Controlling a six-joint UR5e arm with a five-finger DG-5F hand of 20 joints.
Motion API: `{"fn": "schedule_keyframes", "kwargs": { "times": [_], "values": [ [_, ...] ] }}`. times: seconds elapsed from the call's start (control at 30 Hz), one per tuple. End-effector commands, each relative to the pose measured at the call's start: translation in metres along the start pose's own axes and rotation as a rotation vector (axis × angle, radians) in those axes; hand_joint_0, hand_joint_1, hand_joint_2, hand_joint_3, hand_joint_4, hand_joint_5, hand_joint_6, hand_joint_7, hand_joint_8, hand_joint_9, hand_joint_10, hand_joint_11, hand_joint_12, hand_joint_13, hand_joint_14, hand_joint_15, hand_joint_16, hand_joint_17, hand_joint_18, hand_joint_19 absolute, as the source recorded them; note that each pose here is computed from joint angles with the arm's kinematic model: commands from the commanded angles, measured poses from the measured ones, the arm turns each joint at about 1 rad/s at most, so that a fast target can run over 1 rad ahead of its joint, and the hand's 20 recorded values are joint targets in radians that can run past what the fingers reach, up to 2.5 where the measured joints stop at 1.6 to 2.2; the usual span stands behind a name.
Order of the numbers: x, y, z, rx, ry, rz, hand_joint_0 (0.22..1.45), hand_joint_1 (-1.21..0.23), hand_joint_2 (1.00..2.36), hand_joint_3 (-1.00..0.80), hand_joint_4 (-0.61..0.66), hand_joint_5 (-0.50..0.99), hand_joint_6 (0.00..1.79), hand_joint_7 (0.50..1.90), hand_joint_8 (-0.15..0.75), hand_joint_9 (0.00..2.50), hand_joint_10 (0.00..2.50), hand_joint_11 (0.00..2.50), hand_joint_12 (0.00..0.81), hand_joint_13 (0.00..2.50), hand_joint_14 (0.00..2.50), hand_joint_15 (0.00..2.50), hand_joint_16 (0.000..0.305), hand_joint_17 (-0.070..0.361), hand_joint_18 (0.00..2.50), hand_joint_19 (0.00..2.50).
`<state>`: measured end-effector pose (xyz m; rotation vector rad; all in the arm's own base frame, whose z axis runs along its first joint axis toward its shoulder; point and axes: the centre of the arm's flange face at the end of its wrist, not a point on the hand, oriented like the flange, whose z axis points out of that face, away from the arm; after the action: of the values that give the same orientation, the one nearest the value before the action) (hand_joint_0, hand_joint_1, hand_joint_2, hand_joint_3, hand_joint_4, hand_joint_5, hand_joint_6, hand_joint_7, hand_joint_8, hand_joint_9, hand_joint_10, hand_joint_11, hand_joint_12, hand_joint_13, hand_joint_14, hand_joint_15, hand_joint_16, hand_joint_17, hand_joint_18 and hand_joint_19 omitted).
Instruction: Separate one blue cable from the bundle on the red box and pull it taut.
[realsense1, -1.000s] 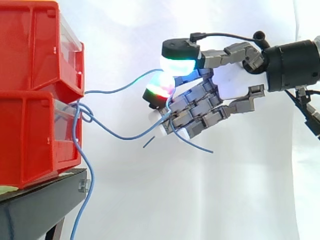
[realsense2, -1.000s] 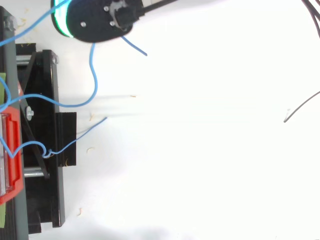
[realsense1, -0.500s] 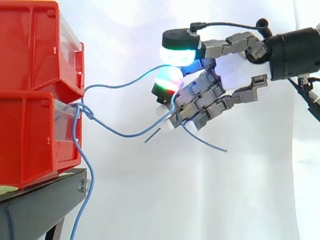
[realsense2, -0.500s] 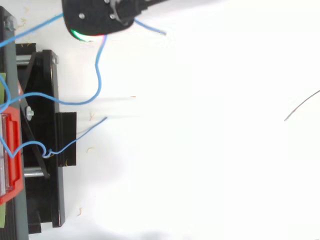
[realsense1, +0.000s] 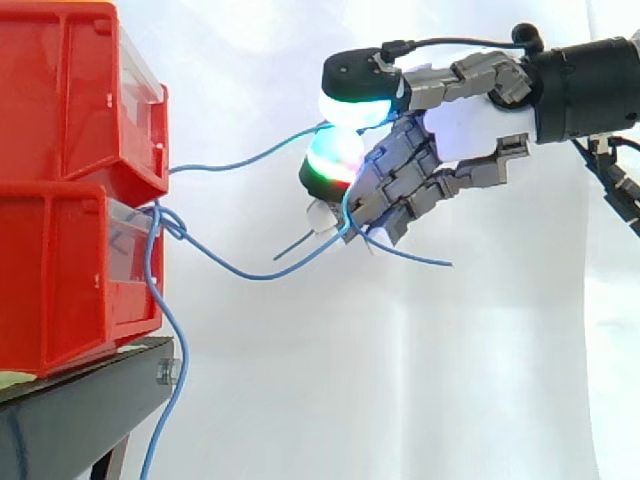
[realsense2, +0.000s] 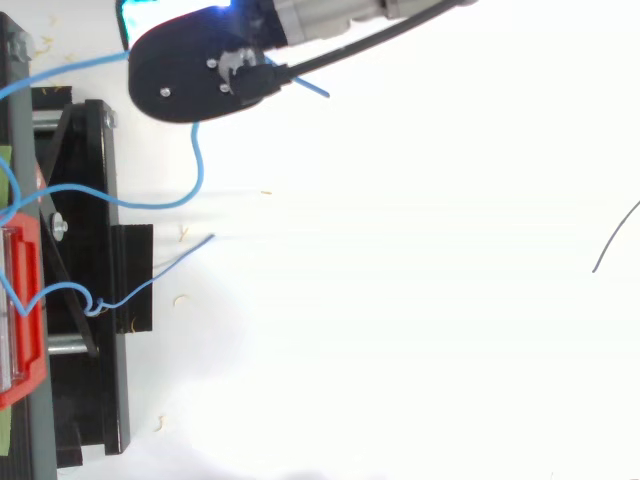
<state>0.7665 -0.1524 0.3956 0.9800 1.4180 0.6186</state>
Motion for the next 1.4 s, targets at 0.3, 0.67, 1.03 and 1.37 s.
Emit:
{"fn": "schedule_keyframes", "kwargs": {
  "times": [0.3,0.67,1.03,1.37],
  "values": [
    [0.000,0.001,0.001,-0.004,-0.005,-0.011,0.69,-0.95,1.01,-0.02,-0.08,-0.05,0.92,1.00,0.230,0.84,0.01,0.23,0.351,0.64,0.01,0.30,0.050,0.113,0.69,0.49],
    [0.000,0.000,0.000,0.000,-0.005,-0.008,0.74,-0.92,1.02,-0.12,-0.16,-0.07,0.95,0.99,0.175,0.82,0.01,0.22,0.315,0.58,0.01,0.30,0.043,0.097,0.59,0.54],
    [0.015,-0.029,-0.002,0.055,0.032,-0.017,0.72,-0.93,1.01,-0.07,-0.21,-0.06,0.94,1.00,0.134,0.80,0.01,0.17,0.319,0.57,0.01,0.27,0.044,0.099,0.59,0.52],
    [0.036,-0.056,-0.006,0.097,0.089,0.006,0.73,-0.94,1.01,-0.05,-0.20,-0.06,0.94,1.02,0.155,0.78,0.01,0.17,0.319,0.57,0.01,0.27,0.044,0.098,0.59,0.52]
  ]
}}
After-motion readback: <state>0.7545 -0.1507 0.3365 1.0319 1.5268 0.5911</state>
